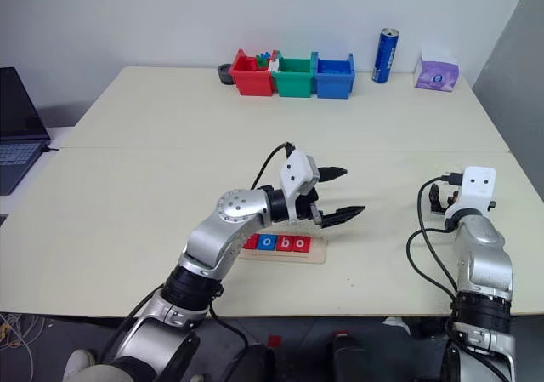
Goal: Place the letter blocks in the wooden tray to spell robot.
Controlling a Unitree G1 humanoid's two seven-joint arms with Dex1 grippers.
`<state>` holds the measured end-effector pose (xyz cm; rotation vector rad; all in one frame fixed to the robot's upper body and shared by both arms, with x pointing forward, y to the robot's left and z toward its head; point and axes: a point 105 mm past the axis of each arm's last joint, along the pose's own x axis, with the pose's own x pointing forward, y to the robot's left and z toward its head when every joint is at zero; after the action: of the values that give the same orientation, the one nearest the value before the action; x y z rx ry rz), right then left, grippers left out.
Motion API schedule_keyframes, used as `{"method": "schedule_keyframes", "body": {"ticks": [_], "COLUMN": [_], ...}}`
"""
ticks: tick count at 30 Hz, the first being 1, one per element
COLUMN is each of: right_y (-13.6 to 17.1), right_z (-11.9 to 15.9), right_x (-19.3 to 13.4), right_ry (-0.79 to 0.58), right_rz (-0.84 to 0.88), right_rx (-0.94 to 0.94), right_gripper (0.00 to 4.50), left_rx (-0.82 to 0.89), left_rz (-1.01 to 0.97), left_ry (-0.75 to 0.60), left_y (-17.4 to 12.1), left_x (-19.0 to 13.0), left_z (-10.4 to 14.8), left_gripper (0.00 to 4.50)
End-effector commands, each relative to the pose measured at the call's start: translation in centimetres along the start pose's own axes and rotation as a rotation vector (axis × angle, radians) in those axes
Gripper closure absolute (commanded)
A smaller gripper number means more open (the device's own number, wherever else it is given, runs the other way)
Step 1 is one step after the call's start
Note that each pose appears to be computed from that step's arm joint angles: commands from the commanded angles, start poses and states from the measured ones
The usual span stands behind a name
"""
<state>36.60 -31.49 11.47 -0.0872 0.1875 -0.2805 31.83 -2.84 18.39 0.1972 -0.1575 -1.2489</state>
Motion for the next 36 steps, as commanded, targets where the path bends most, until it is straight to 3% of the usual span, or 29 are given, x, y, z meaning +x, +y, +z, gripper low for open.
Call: {"method": "schedule_keyframes", "body": {"ticks": [1,17,21,27,32,36], "right_y": [-1.6,-1.7,-1.8,-1.4,0.4,6.0], "right_z": [1.2,-1.6,-1.7,-1.9,-2.0,-2.7], "right_x": [0.3,1.5,1.5,1.3,1.0,-1.8], "right_ry": [-0.048,0.014,0.014,0.016,0.037,0.116], "right_rz": [-0.033,0.035,0.03,0.039,0.085,0.249], "right_rx": [0.022,0.122,0.117,0.108,0.084,0.038], "right_gripper": [0.04,0.04,0.88,3.01,3.03,3.03], "left_rx": [0.037,0.023,0.02,0.015,0.034,0.068], "left_rz": [-0.021,-0.083,-0.085,-0.088,-0.101,-0.151], "left_ry": [-0.039,-0.011,-0.013,-0.014,0.027,0.122], "left_y": [-0.3,-1.3,-1.4,-1.5,-1.2,-1.5], "left_x": [0.3,0.4,0.3,0.3,-1.5,-5.8], "left_z": [1.3,0.5,0.5,0.5,-0.5,-1.9], "left_gripper": [0.0,0.0,0.0,0.0,0.0,0.0]}}
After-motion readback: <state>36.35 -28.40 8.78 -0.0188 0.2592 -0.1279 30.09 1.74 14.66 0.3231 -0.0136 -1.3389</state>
